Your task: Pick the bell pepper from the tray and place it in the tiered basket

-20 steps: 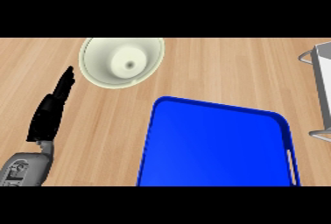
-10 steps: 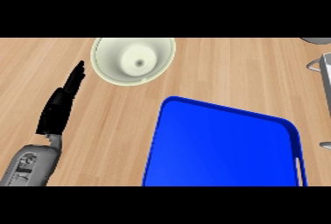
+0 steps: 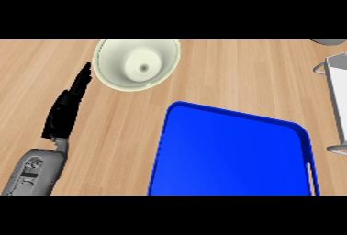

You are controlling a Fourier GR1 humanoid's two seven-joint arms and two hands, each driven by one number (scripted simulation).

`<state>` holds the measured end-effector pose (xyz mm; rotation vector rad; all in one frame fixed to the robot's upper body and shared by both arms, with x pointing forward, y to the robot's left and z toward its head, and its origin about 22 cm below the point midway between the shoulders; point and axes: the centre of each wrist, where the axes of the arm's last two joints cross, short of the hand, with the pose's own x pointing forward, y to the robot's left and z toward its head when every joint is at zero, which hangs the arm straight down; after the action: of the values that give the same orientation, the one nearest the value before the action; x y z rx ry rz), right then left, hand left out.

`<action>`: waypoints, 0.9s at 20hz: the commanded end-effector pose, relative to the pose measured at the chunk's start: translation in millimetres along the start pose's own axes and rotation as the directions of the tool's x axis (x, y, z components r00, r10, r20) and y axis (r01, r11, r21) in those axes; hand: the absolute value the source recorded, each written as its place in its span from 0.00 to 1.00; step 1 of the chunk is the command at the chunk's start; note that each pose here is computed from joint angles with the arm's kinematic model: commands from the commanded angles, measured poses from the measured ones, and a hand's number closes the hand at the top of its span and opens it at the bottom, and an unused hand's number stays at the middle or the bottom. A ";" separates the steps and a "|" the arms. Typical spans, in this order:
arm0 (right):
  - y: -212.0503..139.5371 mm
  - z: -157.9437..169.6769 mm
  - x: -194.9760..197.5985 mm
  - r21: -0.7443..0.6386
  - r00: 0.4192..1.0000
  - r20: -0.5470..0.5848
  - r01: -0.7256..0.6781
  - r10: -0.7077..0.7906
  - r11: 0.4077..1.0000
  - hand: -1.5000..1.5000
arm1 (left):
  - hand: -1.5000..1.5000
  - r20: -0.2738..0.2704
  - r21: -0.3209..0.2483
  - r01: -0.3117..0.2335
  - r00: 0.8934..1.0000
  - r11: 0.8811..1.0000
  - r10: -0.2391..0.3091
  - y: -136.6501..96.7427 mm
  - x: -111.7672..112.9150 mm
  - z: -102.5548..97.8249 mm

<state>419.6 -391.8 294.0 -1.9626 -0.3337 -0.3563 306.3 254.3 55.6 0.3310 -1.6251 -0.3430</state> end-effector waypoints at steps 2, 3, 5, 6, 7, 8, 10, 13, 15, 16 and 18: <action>4.0 3.6 8.2 -0.030 0.964 -0.229 -0.145 0.134 0.989 1.00 | 0.50 -0.022 0.021 -0.005 1.000 1.000 0.006 5.0 2.7 -8.2; 13.8 0.4 3.5 -0.026 0.955 -0.238 -0.188 0.177 0.982 1.00 | 0.50 -0.030 0.003 0.000 1.000 1.000 0.000 0.5 -4.3 1.4; 18.7 -5.5 0.9 -0.022 0.928 -0.247 -0.293 0.279 0.956 1.00 | 0.50 -0.030 0.004 -0.004 1.000 1.000 0.004 -9.7 -0.7 2.1; 20.4 -10.4 -1.0 -0.010 0.906 -0.258 -0.350 0.336 0.937 1.00 | 0.50 -0.031 0.026 0.004 1.000 1.000 -0.004 10.2 -2.0 -0.3; 23.6 -12.3 -2.9 -0.021 0.900 -0.262 -0.365 0.347 0.931 1.00 | 0.50 -0.025 0.018 0.001 1.000 1.000 -0.001 3.2 -8.5 6.7; 19.4 -17.4 -2.6 -0.026 0.894 -0.275 -0.375 0.354 0.927 1.00 | 0.50 -0.032 0.024 -0.001 0.999 1.000 0.002 6.1 -11.7 6.8; 18.8 -14.1 0.0 -0.018 0.895 -0.271 -0.373 0.354 0.928 1.00 | 0.50 -0.045 0.030 -0.001 0.999 1.000 0.002 2.9 -11.6 5.5; 23.6 -5.8 2.1 0.010 0.885 -0.255 -0.400 0.389 0.916 1.00 | 0.50 -0.058 0.047 0.003 0.998 0.999 0.000 6.4 -17.6 8.2; 19.2 -1.5 7.2 0.032 0.895 -0.246 -0.377 0.373 0.926 1.00 | 0.50 -0.057 0.050 0.016 0.998 0.999 -0.013 13.2 -17.1 6.6; 28.3 7.5 5.6 0.050 0.887 -0.230 -0.401 0.401 0.915 1.00 | 0.50 -0.064 0.050 0.006 0.998 0.999 -0.003 15.7 -32.6 20.2; 34.3 14.6 5.5 0.083 0.903 -0.219 -0.361 0.370 0.929 1.00 | 0.50 -0.060 0.065 0.011 0.998 0.998 -0.007 18.9 -16.8 10.0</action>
<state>430.4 -406.5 274.7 -1.9503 0.0315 -0.1424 298.0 272.5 42.2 0.3787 -1.5768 -0.2926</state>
